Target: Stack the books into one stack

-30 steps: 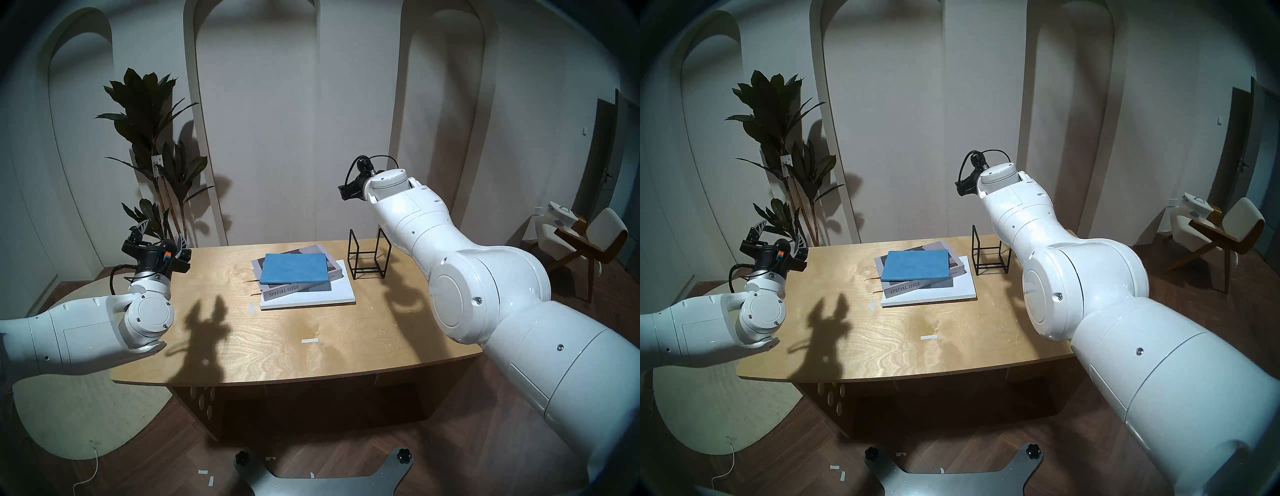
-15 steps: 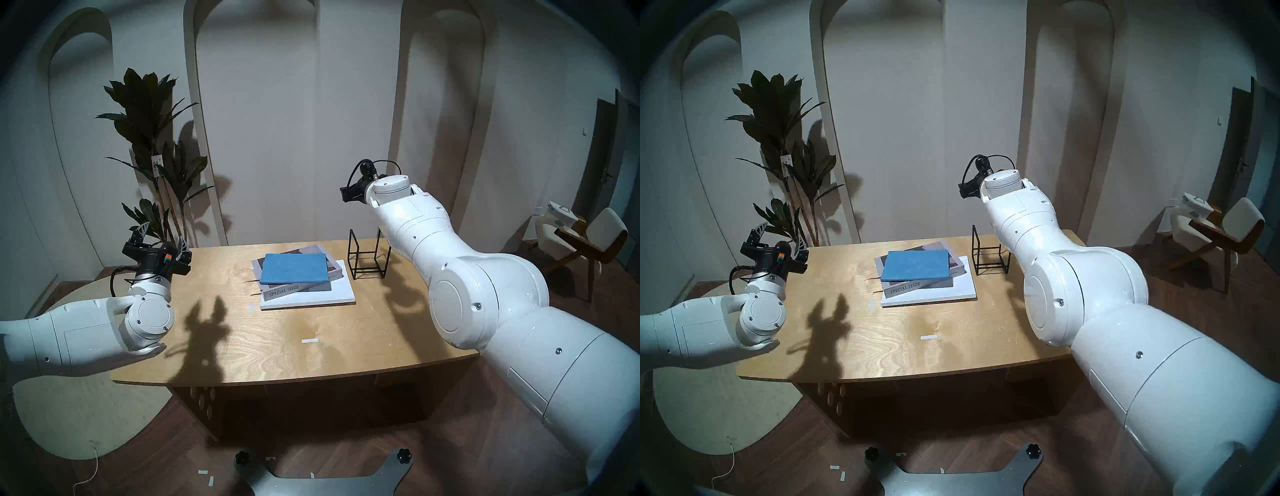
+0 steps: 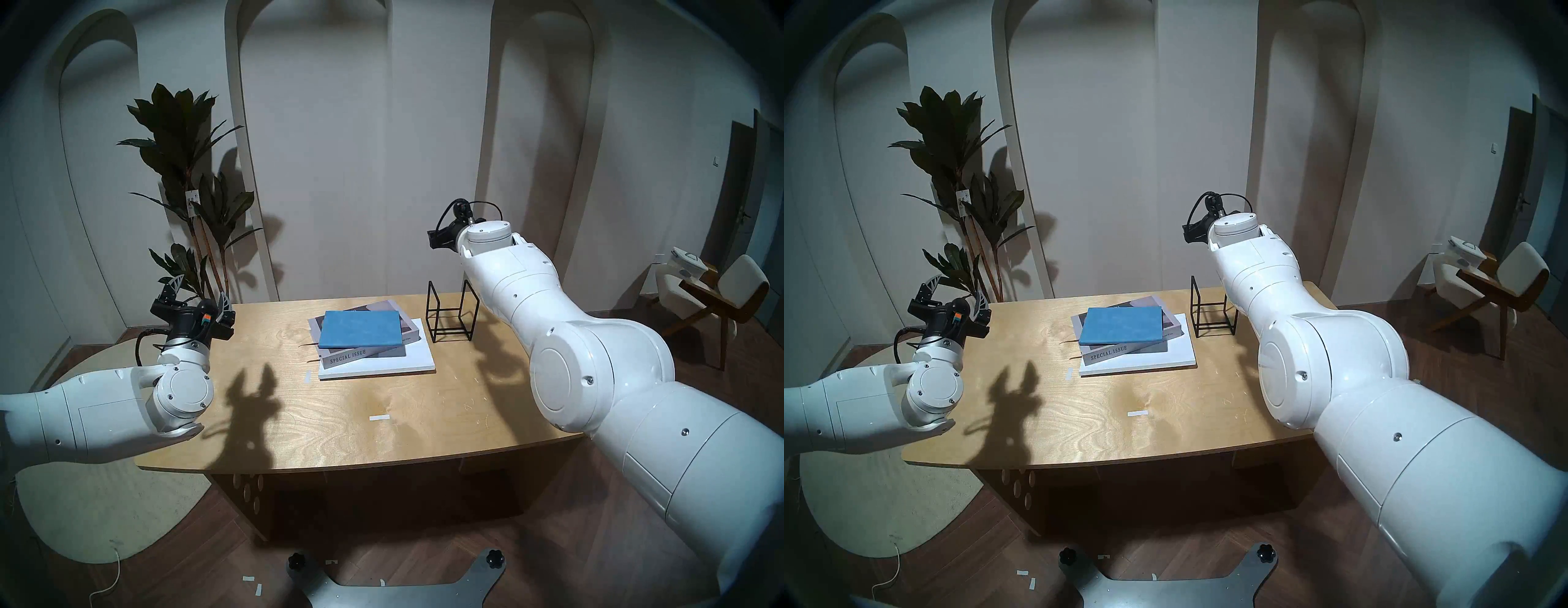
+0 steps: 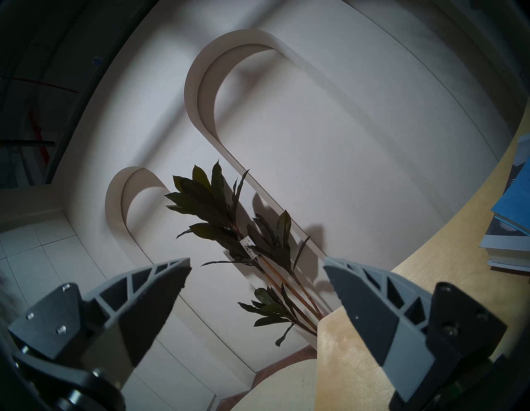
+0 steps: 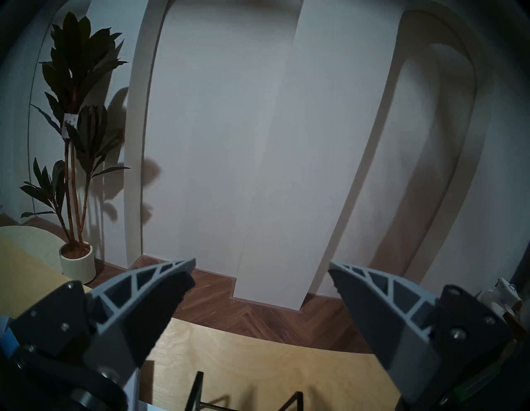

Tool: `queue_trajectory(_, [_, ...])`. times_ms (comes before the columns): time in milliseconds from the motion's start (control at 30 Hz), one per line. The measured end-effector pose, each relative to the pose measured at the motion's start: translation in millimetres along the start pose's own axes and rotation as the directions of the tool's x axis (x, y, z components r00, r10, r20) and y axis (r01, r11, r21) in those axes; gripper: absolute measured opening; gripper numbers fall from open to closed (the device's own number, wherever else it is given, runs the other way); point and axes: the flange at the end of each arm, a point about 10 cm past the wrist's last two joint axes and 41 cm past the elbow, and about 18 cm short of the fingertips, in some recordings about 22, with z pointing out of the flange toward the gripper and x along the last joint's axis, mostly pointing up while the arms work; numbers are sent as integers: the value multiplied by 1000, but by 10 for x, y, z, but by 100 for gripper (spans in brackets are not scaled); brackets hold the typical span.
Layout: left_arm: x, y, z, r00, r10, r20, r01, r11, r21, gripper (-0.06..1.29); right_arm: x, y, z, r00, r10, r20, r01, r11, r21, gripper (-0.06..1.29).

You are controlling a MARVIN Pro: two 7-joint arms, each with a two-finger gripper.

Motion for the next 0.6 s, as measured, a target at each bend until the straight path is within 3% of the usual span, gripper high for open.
queue_trajectory(333, [-10,8,-10,1000,2,2,-2,1000,-3,123,-453,567,-59,997,48,55,-41,991,-130,123])
queue_trajectory(600, [-15,12,-15,1000,3,3,-3,1000,-5,123,-666,984,-144,995,76,65,-60,974,-219,123])
